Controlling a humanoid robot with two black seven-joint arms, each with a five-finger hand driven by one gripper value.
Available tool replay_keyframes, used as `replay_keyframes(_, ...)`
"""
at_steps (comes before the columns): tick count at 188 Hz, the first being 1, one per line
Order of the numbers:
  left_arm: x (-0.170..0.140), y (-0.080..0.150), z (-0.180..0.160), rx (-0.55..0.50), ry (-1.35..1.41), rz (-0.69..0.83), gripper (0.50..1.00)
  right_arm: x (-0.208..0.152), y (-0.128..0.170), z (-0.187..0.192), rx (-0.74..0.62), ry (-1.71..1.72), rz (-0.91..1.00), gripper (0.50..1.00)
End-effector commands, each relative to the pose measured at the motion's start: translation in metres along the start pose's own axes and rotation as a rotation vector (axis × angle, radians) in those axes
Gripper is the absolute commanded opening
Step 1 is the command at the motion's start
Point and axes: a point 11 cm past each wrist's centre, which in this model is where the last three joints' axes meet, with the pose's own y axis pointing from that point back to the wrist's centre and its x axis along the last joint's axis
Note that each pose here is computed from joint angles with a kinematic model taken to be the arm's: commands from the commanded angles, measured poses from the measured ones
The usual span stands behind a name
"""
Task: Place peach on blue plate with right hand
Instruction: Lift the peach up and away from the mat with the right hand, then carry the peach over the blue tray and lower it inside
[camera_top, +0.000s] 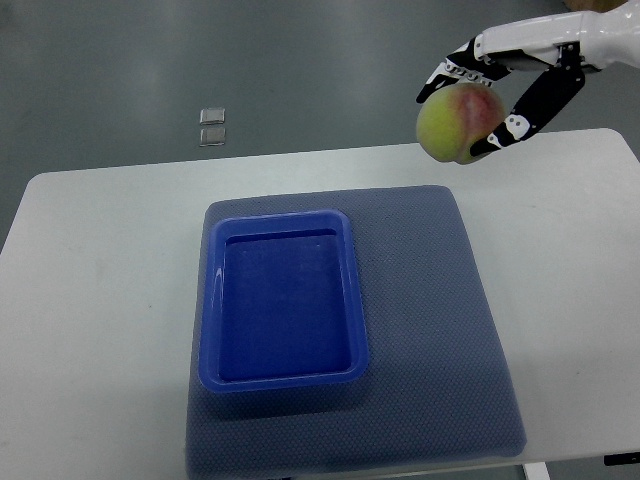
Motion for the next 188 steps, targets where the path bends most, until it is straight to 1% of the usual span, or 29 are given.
replay_keyframes(1, 0.000, 0.000, 0.000, 0.000, 0.000, 0.000, 1.000, 0.005, -0.034, -0.009, 0.025, 0.008, 0.008, 0.500)
replay_keyframes(9, 0.000, 0.000, 0.000, 0.000, 0.000, 0.000, 1.000, 0.005, -0.048, -0.013, 0.034, 0.009, 0.003, 0.500)
replay_keyframes(18, 0.000, 0.000, 0.000, 0.000, 0.000, 0.000, 1.000, -0.002, -0.076, -0.022, 0.051, 0.013, -0.029, 0.500)
replay_keyframes(28, 0.000, 0.000, 0.000, 0.000, 0.000, 0.000, 1.000, -0.002, -0.076, -0.022, 0.051, 0.013, -0.029, 0.500)
replay_keyframes(29, 0.000, 0.000, 0.000, 0.000, 0.000, 0.000, 1.000, -0.008, -0.101, -0.031, 0.069, 0.013, -0.060, 0.500)
replay_keyframes(41, 0.000, 0.000, 0.000, 0.000, 0.000, 0.000, 1.000, -0.020, -0.134, -0.047, 0.098, 0.007, -0.103, 0.500)
replay_keyframes(43, 0.000, 0.000, 0.000, 0.000, 0.000, 0.000, 1.000, -0.020, -0.134, -0.047, 0.098, 0.007, -0.103, 0.500)
replay_keyframes(46, 0.000, 0.000, 0.000, 0.001, -0.001, 0.000, 1.000, -0.023, -0.145, -0.053, 0.105, 0.007, -0.115, 0.500)
replay_keyframes(55, 0.000, 0.000, 0.000, 0.001, -0.001, 0.000, 1.000, -0.023, -0.145, -0.053, 0.105, 0.007, -0.115, 0.500)
replay_keyframes(56, 0.000, 0.000, 0.000, 0.000, 0.000, 0.000, 1.000, -0.034, -0.171, -0.062, 0.113, 0.002, -0.142, 0.500)
replay_keyframes(58, 0.000, 0.000, 0.000, 0.000, 0.000, 0.000, 1.000, -0.037, -0.176, -0.063, 0.115, -0.001, -0.150, 0.500)
replay_keyframes(60, 0.000, 0.000, 0.000, 0.000, 0.000, 0.000, 1.000, -0.037, -0.176, -0.063, 0.115, -0.001, -0.150, 0.500)
replay_keyframes(67, 0.000, 0.000, 0.000, 0.000, 0.000, 0.000, 1.000, -0.050, -0.195, -0.068, 0.118, -0.005, -0.176, 0.500)
replay_keyframes(77, 0.000, 0.000, 0.000, 0.000, 0.000, 0.000, 1.000, -0.050, -0.195, -0.068, 0.118, -0.005, -0.176, 0.500)
replay_keyframes(78, 0.000, 0.000, 0.000, 0.000, 0.000, 0.000, 1.000, -0.068, -0.216, -0.070, 0.120, -0.023, -0.206, 0.500)
replay_keyframes(89, 0.000, 0.000, 0.000, 0.000, 0.000, 0.000, 1.000, -0.090, -0.235, -0.074, 0.125, -0.038, -0.241, 0.500)
replay_keyframes(97, 0.000, 0.000, 0.000, 0.000, 0.000, 0.000, 1.000, -0.090, -0.235, -0.074, 0.125, -0.038, -0.241, 0.500)
replay_keyframes(98, 0.000, 0.000, 0.000, 0.000, 0.000, 0.000, 1.000, -0.113, -0.250, -0.073, 0.119, -0.039, -0.277, 0.500)
replay_keyframes(102, 0.000, 0.000, 0.000, 0.000, 0.000, 0.000, 1.000, -0.124, -0.256, -0.072, 0.113, -0.035, -0.295, 0.500)
replay_keyframes(107, 0.000, 0.000, 0.000, 0.000, 0.000, 0.000, 1.000, -0.131, -0.259, -0.068, 0.102, -0.033, -0.304, 0.500)
replay_keyframes(111, 0.000, 0.000, 0.000, 0.000, 0.000, 0.000, 1.000, -0.136, -0.260, -0.056, 0.077, -0.034, -0.306, 0.500)
replay_keyframes(121, 0.000, 0.000, 0.000, 0.000, 0.000, 0.000, 1.000, -0.136, -0.260, -0.056, 0.077, -0.034, -0.306, 0.500)
replay_keyframes(122, 0.000, 0.000, 0.000, 0.000, 0.000, 0.000, 1.000, -0.141, -0.261, -0.042, 0.048, -0.041, -0.305, 0.500)
replay_keyframes(134, 0.000, 0.000, 0.000, 0.000, 0.000, 0.000, 1.000, -0.148, -0.263, -0.030, 0.028, -0.057, -0.305, 0.500)
replay_keyframes(170, 0.000, 0.000, 0.000, 0.000, 0.000, 0.000, 1.000, -0.155, -0.264, -0.017, 0.004, -0.067, -0.287, 0.500)
replay_keyframes(171, 0.000, 0.000, 0.000, 0.000, 0.000, 0.000, 1.000, -0.158, -0.265, -0.011, -0.007, -0.069, -0.286, 0.500)
replay_keyframes(176, 0.000, 0.000, 0.000, 0.000, 0.000, 0.000, 1.000, -0.159, -0.265, -0.009, -0.012, -0.070, -0.286, 0.500)
replay_keyframes(188, 0.000, 0.000, 0.000, 0.000, 0.000, 0.000, 1.000, -0.161, -0.265, -0.007, -0.014, -0.072, -0.283, 0.511)
